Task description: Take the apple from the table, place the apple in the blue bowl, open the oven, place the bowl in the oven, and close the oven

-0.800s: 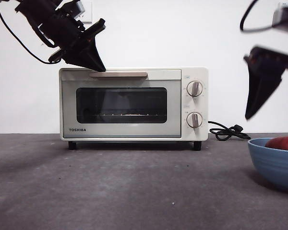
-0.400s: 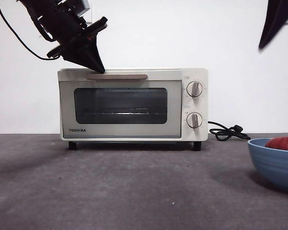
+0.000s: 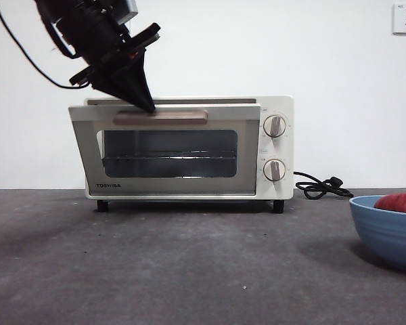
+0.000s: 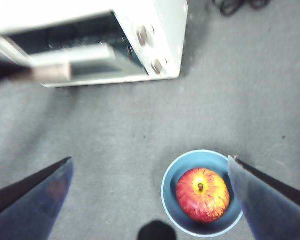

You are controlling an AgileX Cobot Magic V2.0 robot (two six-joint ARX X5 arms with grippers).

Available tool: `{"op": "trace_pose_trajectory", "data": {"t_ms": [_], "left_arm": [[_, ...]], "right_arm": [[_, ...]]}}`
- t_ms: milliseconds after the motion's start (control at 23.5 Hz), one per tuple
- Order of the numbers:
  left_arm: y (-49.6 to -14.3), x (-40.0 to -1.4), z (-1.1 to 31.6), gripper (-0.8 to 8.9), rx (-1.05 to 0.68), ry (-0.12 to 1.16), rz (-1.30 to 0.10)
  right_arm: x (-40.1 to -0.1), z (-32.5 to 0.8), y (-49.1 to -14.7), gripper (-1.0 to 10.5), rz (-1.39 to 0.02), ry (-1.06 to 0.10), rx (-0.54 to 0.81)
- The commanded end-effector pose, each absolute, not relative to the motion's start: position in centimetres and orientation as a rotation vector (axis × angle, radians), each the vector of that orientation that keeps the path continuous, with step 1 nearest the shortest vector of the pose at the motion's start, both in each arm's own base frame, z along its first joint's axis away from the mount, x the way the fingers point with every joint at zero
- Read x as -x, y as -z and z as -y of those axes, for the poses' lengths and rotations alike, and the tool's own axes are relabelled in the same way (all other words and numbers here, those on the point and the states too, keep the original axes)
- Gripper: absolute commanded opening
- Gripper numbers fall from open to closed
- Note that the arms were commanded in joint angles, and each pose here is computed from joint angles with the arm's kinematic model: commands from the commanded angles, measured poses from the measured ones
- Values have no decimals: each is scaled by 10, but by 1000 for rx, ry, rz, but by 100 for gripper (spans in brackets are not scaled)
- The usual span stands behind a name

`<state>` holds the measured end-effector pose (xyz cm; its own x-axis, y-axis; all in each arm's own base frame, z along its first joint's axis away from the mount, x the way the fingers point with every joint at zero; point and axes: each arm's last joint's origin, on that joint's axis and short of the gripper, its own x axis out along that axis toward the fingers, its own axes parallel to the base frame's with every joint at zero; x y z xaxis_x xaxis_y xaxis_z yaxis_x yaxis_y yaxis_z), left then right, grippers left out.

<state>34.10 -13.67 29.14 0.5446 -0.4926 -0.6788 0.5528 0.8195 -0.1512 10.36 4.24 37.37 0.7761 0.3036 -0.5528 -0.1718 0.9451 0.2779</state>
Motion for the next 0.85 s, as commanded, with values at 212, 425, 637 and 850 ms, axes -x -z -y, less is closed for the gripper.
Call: {"op": "trace_pose_trajectory", "data": {"t_ms": [212,425,637,850], "left_arm": [[-240,-332,130,-6,-78,568,-919],[-198,-315,134,-6,-47,569,-959],[-195,-311,142,-6,-40,588,-948],[-197,-298,152,-6,-48,644,-1005]], "right_arm": [[-88,-37,-394,540,-631,-285,-196],[-78,-32,-399,536,-663,-285,-167],[-78,-32,-399,536,-667,-287,-155],[-76,-32,-396,535,-709,-276,-153]]}}
